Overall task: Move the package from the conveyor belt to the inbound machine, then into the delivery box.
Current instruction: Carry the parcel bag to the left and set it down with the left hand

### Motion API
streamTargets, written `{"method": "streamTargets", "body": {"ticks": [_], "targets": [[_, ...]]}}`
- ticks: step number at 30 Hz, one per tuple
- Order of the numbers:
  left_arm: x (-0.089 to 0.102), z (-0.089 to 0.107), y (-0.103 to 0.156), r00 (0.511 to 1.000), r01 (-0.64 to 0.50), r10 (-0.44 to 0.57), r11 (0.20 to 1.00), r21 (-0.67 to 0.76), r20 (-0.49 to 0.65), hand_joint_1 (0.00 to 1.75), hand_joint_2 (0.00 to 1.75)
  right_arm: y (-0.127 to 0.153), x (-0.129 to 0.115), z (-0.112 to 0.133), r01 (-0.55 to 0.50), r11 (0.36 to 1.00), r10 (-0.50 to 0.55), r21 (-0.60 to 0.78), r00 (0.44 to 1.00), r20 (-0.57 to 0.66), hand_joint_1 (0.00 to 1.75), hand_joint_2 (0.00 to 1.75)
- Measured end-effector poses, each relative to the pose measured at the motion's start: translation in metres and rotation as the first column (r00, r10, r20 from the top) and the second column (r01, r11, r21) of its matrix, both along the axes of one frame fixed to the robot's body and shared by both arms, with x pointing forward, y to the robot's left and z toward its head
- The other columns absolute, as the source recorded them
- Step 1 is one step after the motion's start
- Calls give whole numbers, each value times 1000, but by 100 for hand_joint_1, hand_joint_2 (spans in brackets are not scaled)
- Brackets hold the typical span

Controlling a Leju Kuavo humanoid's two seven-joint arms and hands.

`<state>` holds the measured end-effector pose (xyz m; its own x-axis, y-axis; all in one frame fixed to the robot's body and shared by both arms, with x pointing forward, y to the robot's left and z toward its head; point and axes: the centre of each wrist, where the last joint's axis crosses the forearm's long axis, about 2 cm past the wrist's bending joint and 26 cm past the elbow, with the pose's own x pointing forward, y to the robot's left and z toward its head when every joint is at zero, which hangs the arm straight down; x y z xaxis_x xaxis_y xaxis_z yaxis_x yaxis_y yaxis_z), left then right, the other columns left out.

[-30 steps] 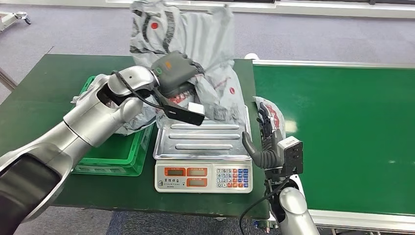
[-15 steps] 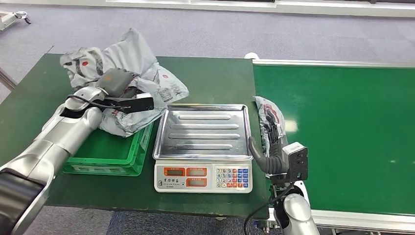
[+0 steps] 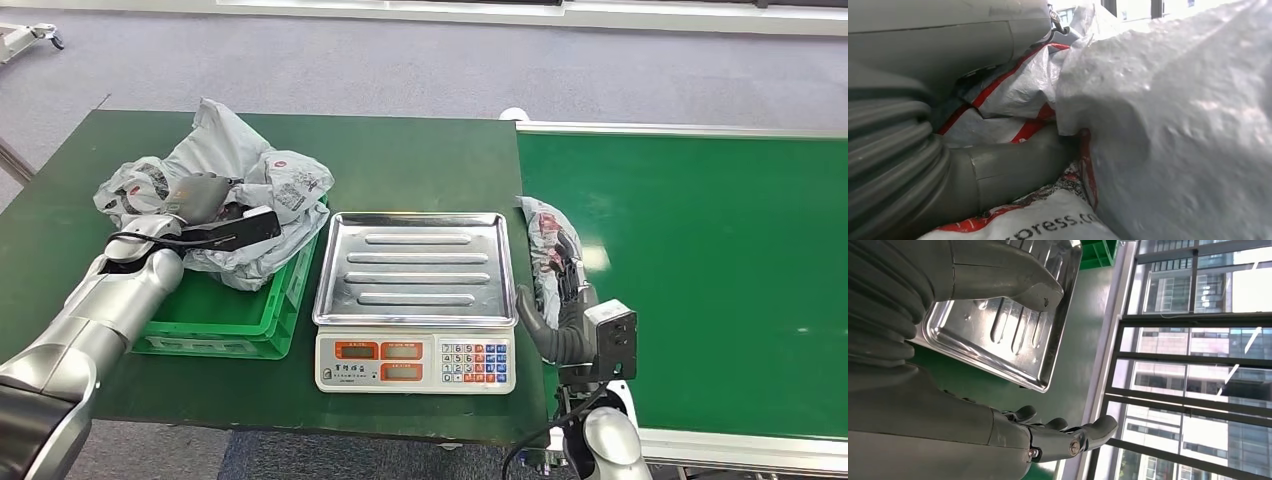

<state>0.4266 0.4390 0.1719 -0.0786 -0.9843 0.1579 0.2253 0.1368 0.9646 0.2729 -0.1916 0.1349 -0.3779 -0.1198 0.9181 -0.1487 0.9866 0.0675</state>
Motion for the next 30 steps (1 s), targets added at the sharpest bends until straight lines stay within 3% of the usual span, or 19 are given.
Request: {"method": "streamTargets", "body": {"ticks": [3, 4, 12, 30], "targets": [[-4, -3, 6, 999, -20, 21, 1000, 24, -42, 21, 175, -1, -3, -1, 8, 1000, -8, 3, 1000, -2, 0, 175], [-5, -5, 8, 998, -25, 26, 999, 26, -55, 0, 175, -1, -4, -1, 10, 1000, -10, 3, 1000, -4, 0, 175], [-18, -13, 16, 1000, 3, -5, 990, -139, -12, 0, 175, -2, -9, -3, 18, 1000, -18, 6, 1000, -9, 0, 175], [-17, 5, 2, 991, 99, -57, 919, -382, 120, 0, 175, -2, -6, -1, 30, 999, -30, 12, 1000, -8, 0, 175]]}}
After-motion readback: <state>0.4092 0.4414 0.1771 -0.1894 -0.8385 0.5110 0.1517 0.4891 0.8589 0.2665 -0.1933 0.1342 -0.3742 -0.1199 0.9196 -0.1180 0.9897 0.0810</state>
